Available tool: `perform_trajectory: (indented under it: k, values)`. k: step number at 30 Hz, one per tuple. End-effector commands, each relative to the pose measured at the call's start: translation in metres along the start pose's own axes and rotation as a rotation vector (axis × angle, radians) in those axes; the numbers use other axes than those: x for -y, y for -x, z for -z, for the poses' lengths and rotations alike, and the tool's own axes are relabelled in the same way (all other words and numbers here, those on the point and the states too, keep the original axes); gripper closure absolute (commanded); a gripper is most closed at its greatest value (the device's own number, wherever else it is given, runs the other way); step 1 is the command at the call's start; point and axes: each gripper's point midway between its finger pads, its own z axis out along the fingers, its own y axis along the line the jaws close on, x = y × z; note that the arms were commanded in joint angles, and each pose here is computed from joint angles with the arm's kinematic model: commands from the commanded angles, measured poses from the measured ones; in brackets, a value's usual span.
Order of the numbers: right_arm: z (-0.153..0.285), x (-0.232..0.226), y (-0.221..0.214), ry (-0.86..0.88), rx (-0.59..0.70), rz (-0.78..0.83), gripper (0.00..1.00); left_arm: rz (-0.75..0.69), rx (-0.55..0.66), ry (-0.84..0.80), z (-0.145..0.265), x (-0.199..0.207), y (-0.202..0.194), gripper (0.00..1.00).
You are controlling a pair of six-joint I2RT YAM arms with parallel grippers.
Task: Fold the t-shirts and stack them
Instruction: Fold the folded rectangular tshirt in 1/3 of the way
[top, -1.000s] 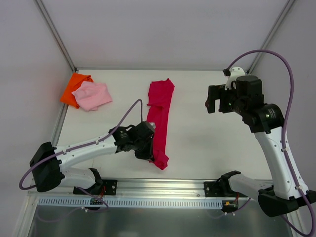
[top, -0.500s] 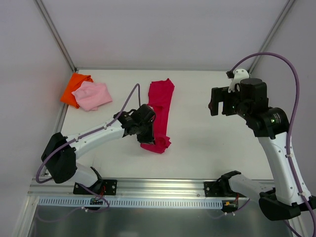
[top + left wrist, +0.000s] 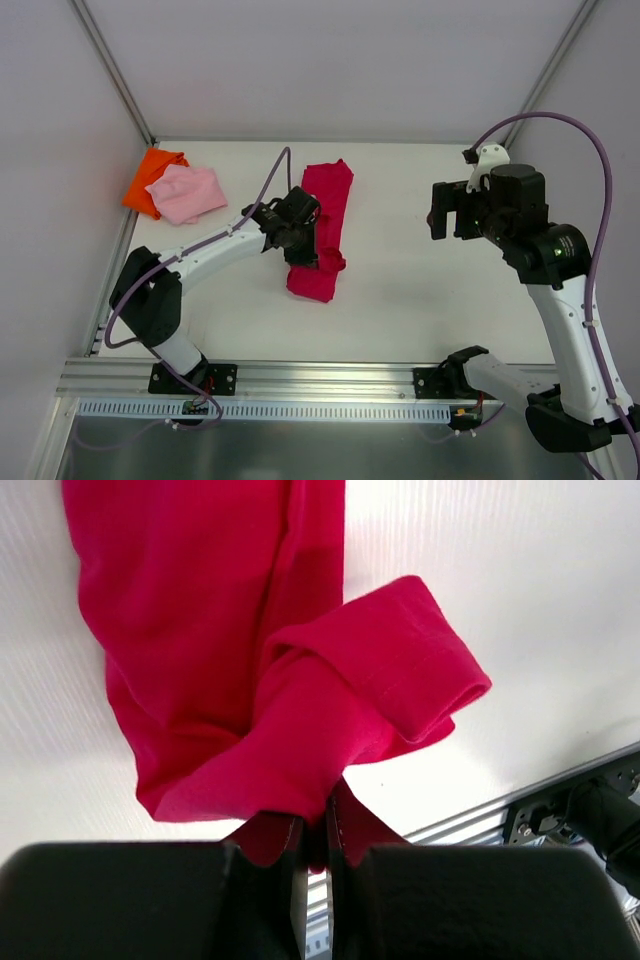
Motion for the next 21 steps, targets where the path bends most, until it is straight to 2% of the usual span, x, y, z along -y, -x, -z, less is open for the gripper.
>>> perform_trajectory:
  k: [1,16,21]
  values:
    - [0.004,0.005,-0.001,-0.022,0.009,0.016,0.03,-0.036,0.048,-0.006,0.002,-0.001,0.026,1.00]
    - [0.002,0.006,-0.003,-0.027,-0.012,0.026,0.03,-0.068,0.086,-0.033,-0.003,-0.001,0.090,1.00]
    - [0.003,0.008,-0.004,-0.038,-0.015,0.033,0.04,-0.085,0.068,-0.047,-0.010,0.000,0.095,1.00]
